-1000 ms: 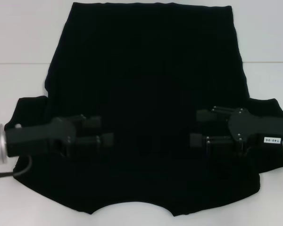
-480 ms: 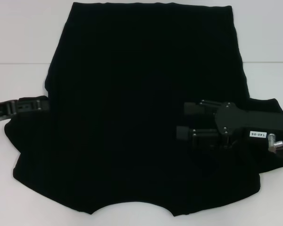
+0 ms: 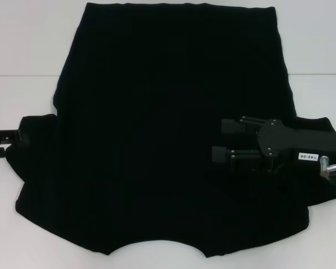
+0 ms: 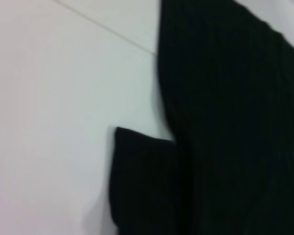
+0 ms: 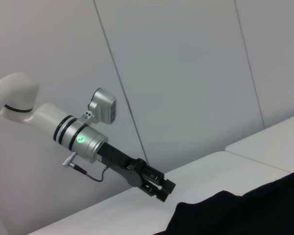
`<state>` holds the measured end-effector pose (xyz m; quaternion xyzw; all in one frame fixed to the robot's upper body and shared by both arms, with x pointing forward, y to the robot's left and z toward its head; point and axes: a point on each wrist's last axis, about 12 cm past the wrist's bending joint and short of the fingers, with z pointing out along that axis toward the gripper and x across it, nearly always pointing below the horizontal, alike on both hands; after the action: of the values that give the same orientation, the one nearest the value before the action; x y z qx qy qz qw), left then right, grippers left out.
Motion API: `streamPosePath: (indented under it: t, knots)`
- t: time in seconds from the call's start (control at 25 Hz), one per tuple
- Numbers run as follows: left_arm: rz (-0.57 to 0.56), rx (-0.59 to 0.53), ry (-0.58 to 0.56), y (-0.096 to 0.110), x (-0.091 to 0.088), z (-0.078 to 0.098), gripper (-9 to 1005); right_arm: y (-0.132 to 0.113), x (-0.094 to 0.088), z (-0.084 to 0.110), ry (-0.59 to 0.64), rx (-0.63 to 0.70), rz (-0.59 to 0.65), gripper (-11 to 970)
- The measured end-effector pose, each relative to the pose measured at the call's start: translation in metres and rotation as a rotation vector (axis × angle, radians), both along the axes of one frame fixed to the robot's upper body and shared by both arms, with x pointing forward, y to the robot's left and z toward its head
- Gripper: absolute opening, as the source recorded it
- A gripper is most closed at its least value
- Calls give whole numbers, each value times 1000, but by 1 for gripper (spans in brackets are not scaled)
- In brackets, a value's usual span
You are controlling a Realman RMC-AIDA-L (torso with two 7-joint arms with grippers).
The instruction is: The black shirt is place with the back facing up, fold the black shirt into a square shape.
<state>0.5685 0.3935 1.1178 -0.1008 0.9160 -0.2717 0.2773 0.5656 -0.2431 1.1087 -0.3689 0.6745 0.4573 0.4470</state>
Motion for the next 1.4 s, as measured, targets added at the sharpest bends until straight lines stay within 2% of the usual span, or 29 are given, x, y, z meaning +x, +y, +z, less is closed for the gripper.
streamPosePath:
  t: [0.28, 0.64, 0.88, 1.4]
  knots:
    - [54, 69, 85, 0, 10, -4, 815, 0, 0, -2, 5, -1, -8, 911]
    - [76, 103, 96, -10, 25, -13, 815, -2, -3, -3, 11, 2, -13, 912]
    - [103, 137, 94, -10, 27, -16, 814, -3, -2, -3, 11, 0, -17, 912]
    - [86, 125, 92, -18, 30, -19, 814, -4, -2, -3, 10, -2, -19, 913]
